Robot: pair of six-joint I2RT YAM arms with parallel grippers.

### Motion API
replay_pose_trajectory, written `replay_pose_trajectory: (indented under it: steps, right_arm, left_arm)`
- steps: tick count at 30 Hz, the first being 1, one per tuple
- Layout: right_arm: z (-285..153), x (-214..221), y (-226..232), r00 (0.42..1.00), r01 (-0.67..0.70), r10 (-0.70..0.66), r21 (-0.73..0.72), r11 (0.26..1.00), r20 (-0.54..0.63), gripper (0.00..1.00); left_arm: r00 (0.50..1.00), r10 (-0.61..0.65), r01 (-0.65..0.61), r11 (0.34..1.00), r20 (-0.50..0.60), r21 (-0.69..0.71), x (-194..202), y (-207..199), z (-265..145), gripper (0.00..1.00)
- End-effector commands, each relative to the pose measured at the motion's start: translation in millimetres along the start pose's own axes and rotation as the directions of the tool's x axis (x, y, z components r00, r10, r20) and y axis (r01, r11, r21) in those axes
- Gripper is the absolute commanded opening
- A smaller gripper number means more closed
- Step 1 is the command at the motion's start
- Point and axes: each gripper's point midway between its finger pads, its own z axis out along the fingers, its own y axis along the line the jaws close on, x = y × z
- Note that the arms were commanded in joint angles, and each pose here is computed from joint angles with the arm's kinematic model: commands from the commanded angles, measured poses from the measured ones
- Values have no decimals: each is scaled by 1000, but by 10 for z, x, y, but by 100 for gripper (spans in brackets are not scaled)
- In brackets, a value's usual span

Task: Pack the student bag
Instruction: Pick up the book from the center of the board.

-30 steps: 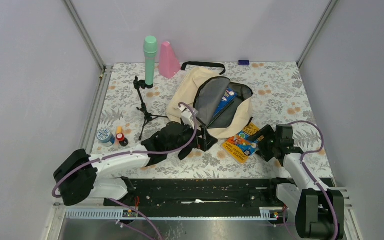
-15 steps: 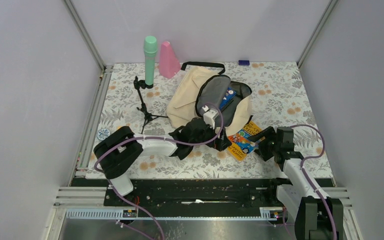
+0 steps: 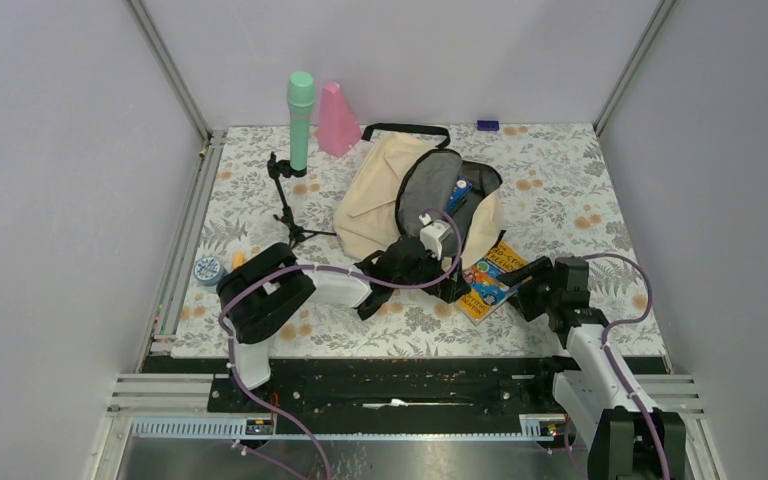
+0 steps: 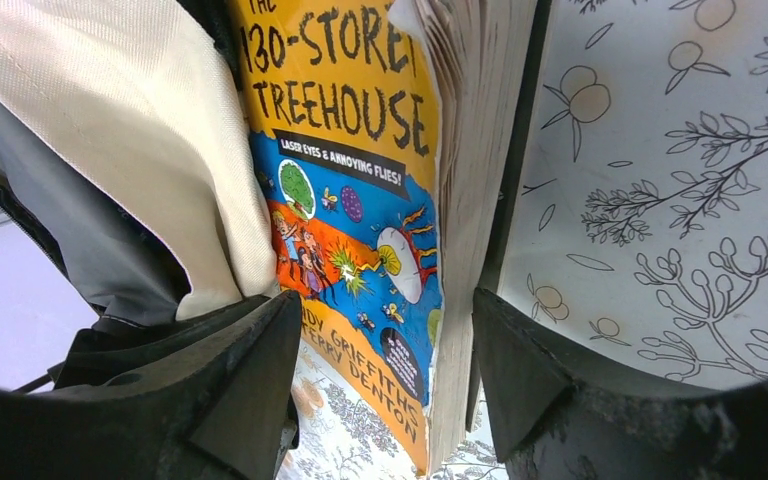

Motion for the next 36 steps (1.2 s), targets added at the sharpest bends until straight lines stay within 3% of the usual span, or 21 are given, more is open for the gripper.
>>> replay_pose_trajectory:
  steps: [1,8,13,30,36]
  right_arm:
    - [-11,-66,265,999,-14,18,-122,992,31,68]
    - [-53,-90,448,998,-25,38,-240,971,51,64]
    - [-99,-99,502,997,-19,40,-288,958,69,53]
    - [175,-38,334,1000,2,4,-233,973,26,55]
    - [172,-53,341,999,3,5,-232,973,37,49]
  left_arm:
    - [999,-9,7,998,46,54,-71,-83,55,97]
    - [999,-28,27,998,23,55,-4,-61,98,97]
    - [999,-31,30,998,15,51,20,-54,96,96]
    - [997,-75,74,995,20,70,38,-84,87,96]
    - [997,-71,69,995,28,76,-11,-114,72,96]
